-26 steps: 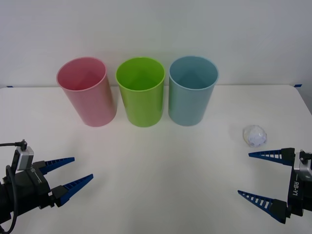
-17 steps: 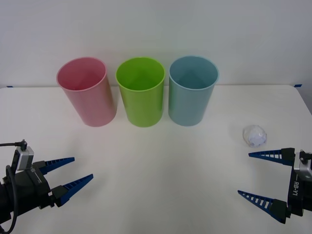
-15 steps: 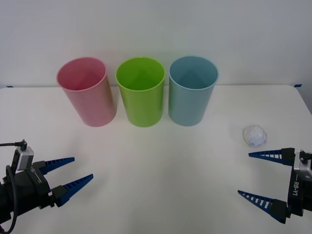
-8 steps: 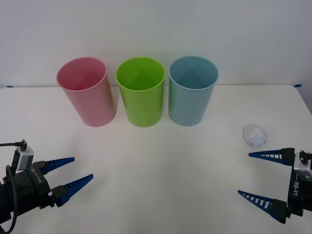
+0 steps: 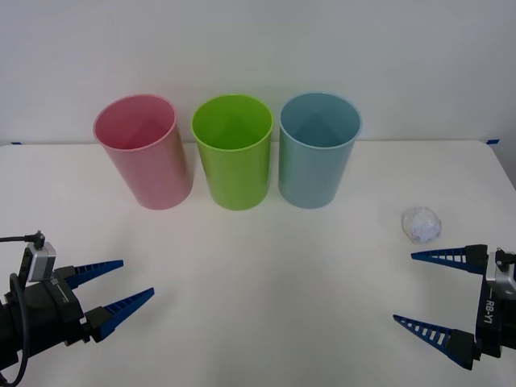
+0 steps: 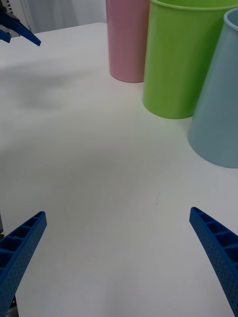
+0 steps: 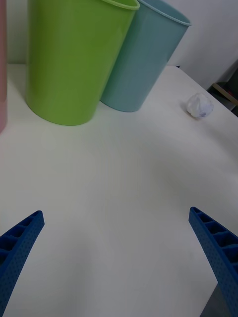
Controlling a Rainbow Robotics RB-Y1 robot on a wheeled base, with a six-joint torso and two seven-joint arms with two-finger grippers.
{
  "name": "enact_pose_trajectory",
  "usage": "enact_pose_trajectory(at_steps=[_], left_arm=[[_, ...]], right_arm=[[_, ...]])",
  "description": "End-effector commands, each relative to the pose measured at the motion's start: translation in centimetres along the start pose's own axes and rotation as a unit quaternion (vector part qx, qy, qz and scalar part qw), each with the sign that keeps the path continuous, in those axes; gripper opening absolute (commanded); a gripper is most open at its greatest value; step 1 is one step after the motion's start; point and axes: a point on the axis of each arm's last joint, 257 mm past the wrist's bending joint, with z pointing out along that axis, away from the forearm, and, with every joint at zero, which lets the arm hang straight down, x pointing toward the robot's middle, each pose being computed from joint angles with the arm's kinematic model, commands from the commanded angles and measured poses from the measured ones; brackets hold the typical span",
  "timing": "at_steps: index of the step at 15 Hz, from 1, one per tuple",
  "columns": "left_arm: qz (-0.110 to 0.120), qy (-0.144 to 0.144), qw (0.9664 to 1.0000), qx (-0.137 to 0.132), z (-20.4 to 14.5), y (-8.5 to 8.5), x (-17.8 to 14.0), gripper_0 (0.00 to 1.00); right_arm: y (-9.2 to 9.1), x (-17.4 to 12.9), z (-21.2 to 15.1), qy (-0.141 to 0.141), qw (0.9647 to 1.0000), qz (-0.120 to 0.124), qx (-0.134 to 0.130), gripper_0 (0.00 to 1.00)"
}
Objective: Put cans in the blue bin and PET bottles in the pink bin and trash in the green bin.
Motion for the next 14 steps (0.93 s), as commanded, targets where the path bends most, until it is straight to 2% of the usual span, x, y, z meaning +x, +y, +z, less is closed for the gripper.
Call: enact_pose_trajectory(at_steps=[1, 7, 9, 11, 14], left_arm=[[0.0, 0.0, 1.0, 0.0, 0.0, 0.0, 0.0, 1.0], [0.0, 0.0, 1.0, 0.0, 0.0, 0.0, 0.0, 1.0], [0.0, 0.0, 1.0, 0.0, 0.0, 0.0, 0.0, 1.0], [0.0, 0.0, 1.0, 0.0, 0.0, 0.0, 0.0, 1.0], [0.0, 0.0, 1.0, 0.0, 0.0, 0.0, 0.0, 1.0]], right_arm=[[0.0, 0.0, 0.0, 0.0, 1.0, 0.0, 0.0, 1.0], [0.0, 0.1, -0.1, -0.003, 1.0, 0.005, 0.003, 1.0], [-1.0, -1.7, -0.9, -0.011, 0.9997, -0.017, 0.011, 1.0], [-3.4, -3.0, -2.3, 0.002, 0.9982, -0.04, 0.044, 1.0], [-5.6, -3.3, -4.3, 0.034, 0.9975, -0.017, 0.059, 1.0]])
